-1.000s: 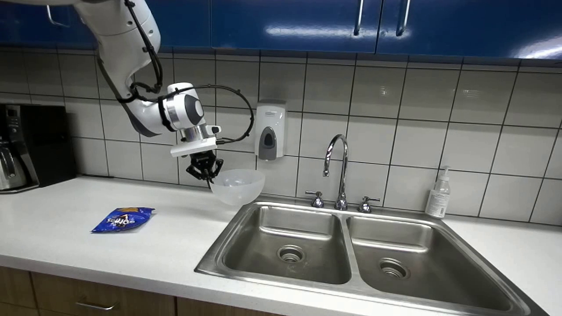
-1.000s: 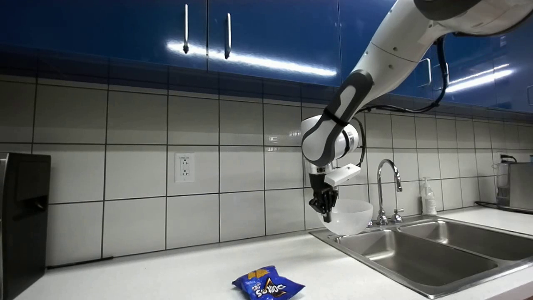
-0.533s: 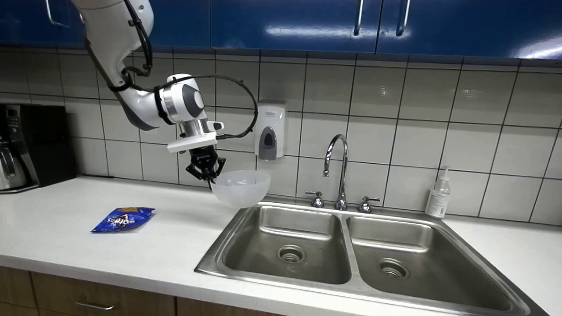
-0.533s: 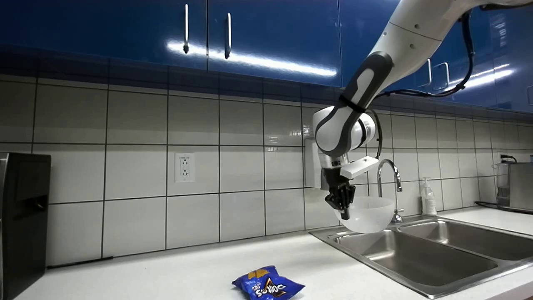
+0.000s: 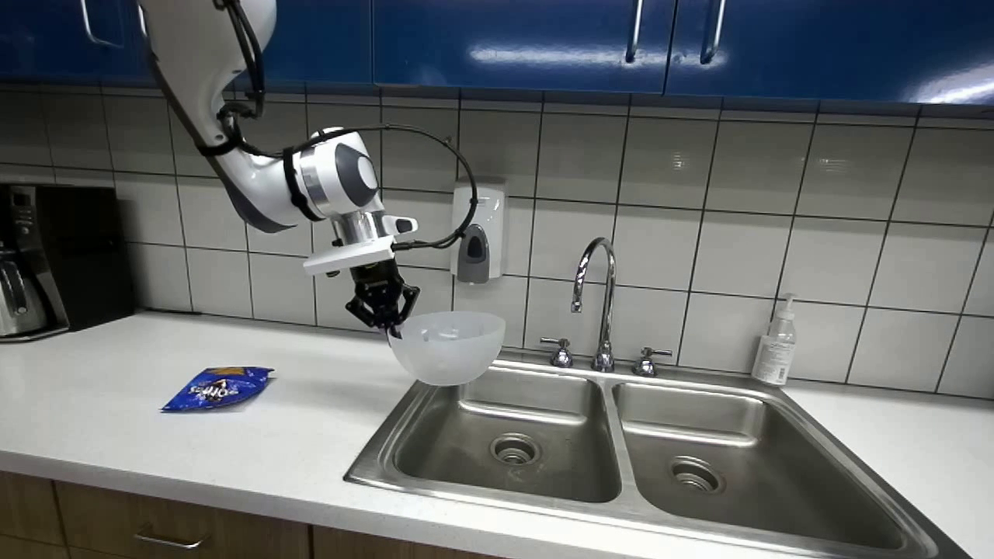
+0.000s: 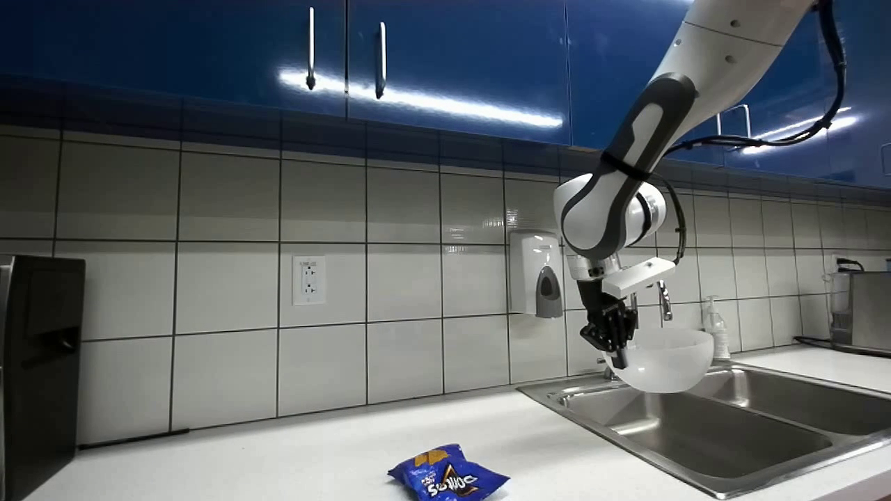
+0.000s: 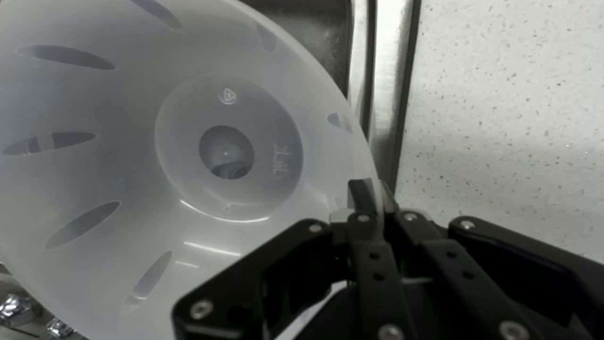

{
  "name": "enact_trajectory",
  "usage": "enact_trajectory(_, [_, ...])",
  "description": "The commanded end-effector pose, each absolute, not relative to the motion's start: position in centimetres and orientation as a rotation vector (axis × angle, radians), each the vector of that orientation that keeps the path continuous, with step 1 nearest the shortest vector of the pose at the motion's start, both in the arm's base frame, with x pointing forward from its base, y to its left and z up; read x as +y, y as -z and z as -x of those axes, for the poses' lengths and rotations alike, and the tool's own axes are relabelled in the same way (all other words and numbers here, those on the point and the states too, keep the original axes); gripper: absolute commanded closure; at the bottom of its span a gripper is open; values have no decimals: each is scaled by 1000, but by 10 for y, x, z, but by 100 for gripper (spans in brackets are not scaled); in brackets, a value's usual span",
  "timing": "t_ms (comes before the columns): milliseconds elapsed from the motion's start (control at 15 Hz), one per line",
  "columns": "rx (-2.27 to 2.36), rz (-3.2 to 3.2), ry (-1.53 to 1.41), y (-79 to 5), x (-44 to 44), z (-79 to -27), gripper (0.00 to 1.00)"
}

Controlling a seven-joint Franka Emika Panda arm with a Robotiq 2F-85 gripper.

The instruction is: Put the bowl in the sink

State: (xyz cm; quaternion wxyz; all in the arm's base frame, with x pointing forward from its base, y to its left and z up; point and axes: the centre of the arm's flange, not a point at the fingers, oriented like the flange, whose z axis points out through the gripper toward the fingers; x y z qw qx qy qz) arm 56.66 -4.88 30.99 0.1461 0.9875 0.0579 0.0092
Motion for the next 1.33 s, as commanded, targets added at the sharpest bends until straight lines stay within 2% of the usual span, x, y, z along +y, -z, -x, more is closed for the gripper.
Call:
enact_trajectory(0, [20,-2820,-7,-312,-74,-558,99])
enact_trajectory(467, [-70,-2806,40,-287,-119,-580,99])
enact_trajectory(1267, [-183,-2745,160,-210,-177,-661,99])
